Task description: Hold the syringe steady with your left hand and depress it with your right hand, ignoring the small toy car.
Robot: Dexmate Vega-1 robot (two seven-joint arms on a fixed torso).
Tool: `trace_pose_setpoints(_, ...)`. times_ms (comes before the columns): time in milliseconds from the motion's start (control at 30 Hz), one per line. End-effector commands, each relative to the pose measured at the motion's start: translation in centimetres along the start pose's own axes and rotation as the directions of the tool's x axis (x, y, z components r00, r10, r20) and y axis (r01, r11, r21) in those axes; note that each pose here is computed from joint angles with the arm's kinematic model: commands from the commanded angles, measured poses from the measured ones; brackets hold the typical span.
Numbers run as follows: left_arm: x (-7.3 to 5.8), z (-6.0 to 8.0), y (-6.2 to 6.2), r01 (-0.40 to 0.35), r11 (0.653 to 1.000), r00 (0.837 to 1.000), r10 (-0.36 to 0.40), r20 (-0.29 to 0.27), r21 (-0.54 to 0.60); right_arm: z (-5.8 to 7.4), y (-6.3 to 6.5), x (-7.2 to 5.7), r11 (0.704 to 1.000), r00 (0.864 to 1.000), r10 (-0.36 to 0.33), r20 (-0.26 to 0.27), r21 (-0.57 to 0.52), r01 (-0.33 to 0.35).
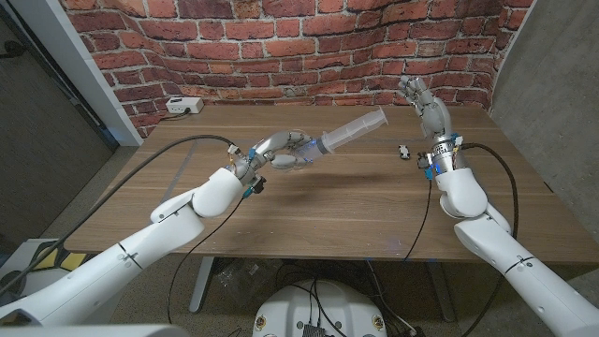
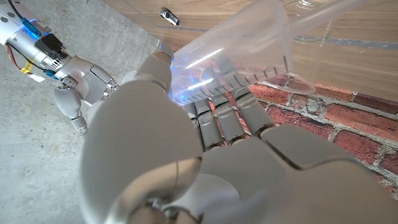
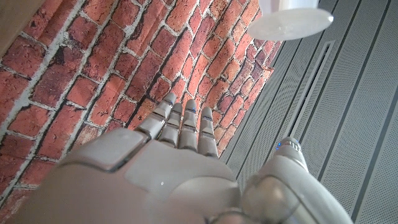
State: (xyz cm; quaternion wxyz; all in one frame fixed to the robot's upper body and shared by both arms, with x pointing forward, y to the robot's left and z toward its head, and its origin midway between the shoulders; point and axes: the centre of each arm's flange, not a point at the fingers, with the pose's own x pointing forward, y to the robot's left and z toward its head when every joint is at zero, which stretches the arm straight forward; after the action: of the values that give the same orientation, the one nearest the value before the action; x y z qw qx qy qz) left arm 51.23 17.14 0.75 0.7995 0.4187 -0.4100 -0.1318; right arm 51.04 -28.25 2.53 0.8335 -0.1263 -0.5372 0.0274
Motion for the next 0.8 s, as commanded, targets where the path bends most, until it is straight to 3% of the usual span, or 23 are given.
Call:
trace_pose_setpoints(33,1.5,0.6,0.0,-0.012,1.0,1.0,0.012,-0.005,-0.023,1.6,-0.5,-0.4,0.988,0.998,-0.022,0.058,-0.15,0.031)
trace_pose_setpoints(367,2.8,1.1,0.0,-0.043,0.996,0.999,0.042,-0.009,-0.079,2.0,-1.4,-1.4,0.977,0.991,-0.029,0.131,-0.207,0.056)
trace_pose_setpoints(800,5.0,1.5,-0.6,-0.058,0.992,0.997,0.063,0.043,-0.117,1.9,-2.5,-2.2,0.972,0.985,-0.033,0.168,-0.225,0.071)
